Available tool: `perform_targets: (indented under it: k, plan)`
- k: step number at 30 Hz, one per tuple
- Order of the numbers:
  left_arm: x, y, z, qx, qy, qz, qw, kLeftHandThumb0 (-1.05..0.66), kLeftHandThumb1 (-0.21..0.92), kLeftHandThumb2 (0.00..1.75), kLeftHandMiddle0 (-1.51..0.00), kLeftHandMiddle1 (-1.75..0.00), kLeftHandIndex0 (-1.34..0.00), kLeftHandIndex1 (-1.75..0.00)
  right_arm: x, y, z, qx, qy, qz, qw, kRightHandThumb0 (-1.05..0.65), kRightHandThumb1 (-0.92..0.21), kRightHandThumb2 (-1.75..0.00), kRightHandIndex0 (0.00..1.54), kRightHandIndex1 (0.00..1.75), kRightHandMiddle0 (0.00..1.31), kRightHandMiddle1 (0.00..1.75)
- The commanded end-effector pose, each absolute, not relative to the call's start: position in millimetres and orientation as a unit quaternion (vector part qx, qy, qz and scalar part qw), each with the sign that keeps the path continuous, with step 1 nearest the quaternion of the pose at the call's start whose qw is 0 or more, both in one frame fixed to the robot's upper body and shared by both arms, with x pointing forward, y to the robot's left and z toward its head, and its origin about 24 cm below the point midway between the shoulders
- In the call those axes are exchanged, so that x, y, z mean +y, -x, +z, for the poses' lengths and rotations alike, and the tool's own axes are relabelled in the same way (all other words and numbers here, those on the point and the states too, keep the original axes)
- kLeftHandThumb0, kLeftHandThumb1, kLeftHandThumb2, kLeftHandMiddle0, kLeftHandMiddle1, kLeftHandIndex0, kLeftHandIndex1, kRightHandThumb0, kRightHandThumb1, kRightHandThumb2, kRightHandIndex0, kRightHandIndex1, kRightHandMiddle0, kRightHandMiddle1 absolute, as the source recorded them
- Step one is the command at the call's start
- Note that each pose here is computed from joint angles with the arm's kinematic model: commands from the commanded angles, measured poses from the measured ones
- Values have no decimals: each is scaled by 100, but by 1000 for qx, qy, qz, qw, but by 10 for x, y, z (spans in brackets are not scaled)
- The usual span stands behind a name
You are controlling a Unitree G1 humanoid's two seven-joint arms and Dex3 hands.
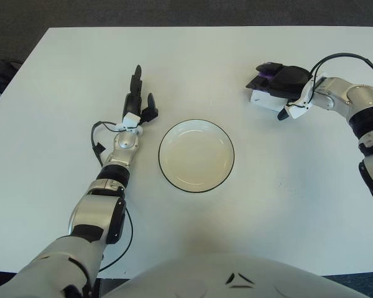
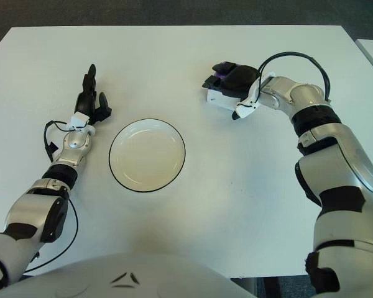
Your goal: Put the tissue paper into the plate.
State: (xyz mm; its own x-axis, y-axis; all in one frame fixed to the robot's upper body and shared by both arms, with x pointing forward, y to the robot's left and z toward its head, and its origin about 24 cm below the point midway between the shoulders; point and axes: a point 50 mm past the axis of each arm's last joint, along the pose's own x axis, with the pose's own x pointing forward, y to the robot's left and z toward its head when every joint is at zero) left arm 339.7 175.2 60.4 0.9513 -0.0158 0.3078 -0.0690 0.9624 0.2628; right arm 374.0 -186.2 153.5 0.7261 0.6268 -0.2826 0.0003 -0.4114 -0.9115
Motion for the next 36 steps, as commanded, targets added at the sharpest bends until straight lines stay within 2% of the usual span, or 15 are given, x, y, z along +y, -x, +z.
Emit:
perform_targets:
  k: [1,5,8,17,24,26,28,29,30,32,34,36]
  plan:
    - [1931,-2773,-281,1,-140,27,990,-91,92,106,-4,-1,0,-1,-1853,-3661,1304,-207,758,324,527,-48,-36,-92,43,17,0,93]
    - [1932,-2771,-274,-3,-137,30,990,-91,92,106,-4,-1,-1,-2,-1848,-3647,1262,-213,755,322,530,-45,-36,-96,35,51,0,107]
    - [1933,-2767,-271,-6,-134,33,990,-91,92,106,-4,-1,-1,-2,-1852,-3637,1225,-214,752,321,534,-43,-36,-98,32,67,1,113]
    - [1944,-2758,-269,-8,-133,37,990,-91,92,108,-4,-1,0,-4,-1873,-3605,1142,-212,747,323,541,-40,-37,-100,31,82,5,118]
    - [1984,-2745,-282,-3,-138,41,990,-92,92,107,-5,-1,0,-5,-1893,-3578,1058,-207,747,328,540,-37,-34,-102,35,104,13,123]
    - [1992,-2744,-285,-2,-139,43,989,-92,92,107,-6,-1,0,-6,-1897,-3573,1046,-206,746,330,540,-36,-33,-103,37,124,18,135]
    - [1993,-2744,-285,-1,-140,43,989,-92,92,107,-6,-1,0,-6,-1901,-3564,1023,-206,746,331,541,-35,-32,-104,38,134,21,142]
    - [1993,-2744,-285,-1,-140,44,989,-92,92,107,-6,-1,0,-6,-1903,-3560,1013,-206,745,331,541,-8,-40,-99,44,142,23,148]
    - [1996,-2744,-286,-1,-140,44,989,-92,92,107,-6,-1,0,-6,-1904,-3554,997,-206,743,331,543,1,-43,-97,46,145,23,150]
    - [2002,-2743,-287,0,-141,46,989,-92,92,107,-6,-2,0,-6,-1905,-3545,971,-208,741,331,546,0,-42,-104,52,157,33,151]
    - [2008,-2743,-287,0,-141,47,989,-91,92,107,-7,-2,0,-7,-1904,-3538,949,-210,739,330,549,0,-35,-117,59,167,46,149]
    - [2011,-2743,-286,0,-142,48,989,-91,92,107,-7,-2,0,-7,-1902,-3531,933,-213,736,329,552,0,-30,-123,62,171,53,147]
